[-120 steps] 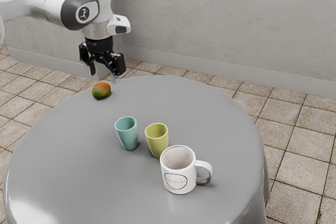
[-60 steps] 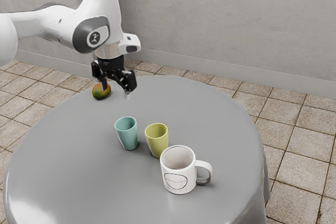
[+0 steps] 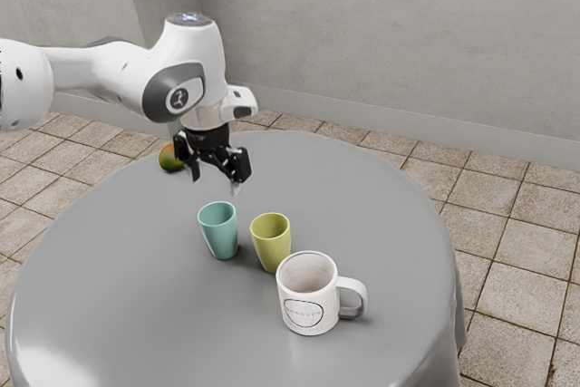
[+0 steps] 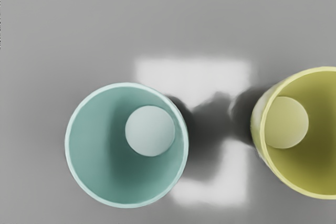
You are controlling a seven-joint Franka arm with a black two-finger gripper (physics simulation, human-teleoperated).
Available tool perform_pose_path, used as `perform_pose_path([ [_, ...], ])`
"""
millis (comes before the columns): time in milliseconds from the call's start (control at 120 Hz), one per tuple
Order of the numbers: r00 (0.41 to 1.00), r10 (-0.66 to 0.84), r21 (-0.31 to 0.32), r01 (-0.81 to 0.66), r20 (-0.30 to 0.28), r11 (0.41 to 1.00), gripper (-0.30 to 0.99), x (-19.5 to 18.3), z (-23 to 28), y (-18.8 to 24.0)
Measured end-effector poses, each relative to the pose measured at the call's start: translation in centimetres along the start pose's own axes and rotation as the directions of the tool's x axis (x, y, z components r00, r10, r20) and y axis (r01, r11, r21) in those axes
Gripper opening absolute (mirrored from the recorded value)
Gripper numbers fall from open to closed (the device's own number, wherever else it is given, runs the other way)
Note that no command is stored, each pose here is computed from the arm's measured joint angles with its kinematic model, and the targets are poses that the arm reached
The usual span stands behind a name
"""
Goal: Place the left cup onto the right cup
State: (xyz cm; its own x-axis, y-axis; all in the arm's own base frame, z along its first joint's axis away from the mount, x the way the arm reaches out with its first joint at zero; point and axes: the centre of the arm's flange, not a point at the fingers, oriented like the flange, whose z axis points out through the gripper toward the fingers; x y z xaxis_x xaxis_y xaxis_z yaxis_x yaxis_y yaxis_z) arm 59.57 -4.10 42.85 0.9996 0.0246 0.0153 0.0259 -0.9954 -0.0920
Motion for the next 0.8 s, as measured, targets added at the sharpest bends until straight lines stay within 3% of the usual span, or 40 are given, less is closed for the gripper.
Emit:
perform_pose_path([
  [800, 0.998, -0.068, -0.053, 0.068, 0.013, 0.996, 0.62, 0.6, 4.6, 0.2],
])
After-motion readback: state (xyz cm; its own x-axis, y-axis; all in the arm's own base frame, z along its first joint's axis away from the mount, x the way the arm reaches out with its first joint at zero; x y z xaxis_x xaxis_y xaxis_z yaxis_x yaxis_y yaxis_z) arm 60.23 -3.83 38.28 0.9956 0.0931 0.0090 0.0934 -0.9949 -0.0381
